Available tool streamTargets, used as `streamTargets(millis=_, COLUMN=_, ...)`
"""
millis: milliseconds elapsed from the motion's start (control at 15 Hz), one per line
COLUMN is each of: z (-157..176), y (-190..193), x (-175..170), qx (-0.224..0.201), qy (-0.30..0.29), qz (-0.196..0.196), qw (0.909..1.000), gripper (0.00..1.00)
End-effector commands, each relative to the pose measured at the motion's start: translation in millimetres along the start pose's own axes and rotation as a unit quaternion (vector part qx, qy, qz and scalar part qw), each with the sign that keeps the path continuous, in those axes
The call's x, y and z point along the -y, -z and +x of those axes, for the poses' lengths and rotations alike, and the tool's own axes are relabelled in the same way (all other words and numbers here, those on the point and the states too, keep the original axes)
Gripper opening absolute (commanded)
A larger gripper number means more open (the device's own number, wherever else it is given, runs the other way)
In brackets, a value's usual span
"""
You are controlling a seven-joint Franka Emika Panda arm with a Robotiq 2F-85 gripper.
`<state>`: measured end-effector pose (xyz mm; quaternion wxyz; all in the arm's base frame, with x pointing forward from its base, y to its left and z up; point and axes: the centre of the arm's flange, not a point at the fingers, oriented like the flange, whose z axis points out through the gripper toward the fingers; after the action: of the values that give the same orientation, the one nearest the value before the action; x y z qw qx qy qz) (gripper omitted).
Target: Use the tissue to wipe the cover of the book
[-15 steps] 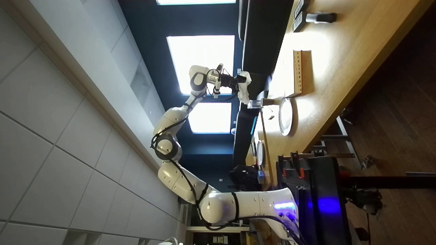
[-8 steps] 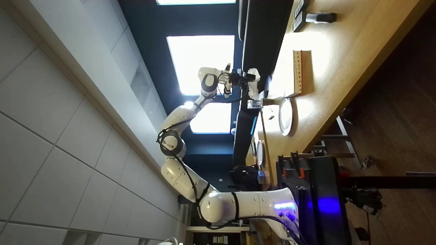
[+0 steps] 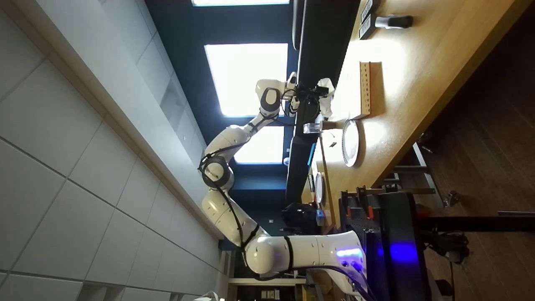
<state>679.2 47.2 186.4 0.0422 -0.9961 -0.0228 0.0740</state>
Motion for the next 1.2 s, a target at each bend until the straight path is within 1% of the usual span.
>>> streamTargets(millis=0, z=0.8, y=15.7, x=-9.2, qx=-0.015, qy=-0.023, qz=0.002, qw=0.9996, gripper=0.00)
streamTargets(millis=333, z=8.1, y=1.9, x=-21.8, qx=-0.014, qy=-0.031, qz=0.011, qw=0.9994, gripper=0.00)
streamTargets(millis=800, z=27.7, y=-37.0, x=-49.7, qx=-0.018, qy=-0.051, qz=0.022, qw=0.9983, gripper=0.00)
streamTargets(millis=1133, z=32.7, y=-61.0, x=-63.7, qx=-0.008, qy=-0.056, qz=0.022, qw=0.9981, gripper=0.00)
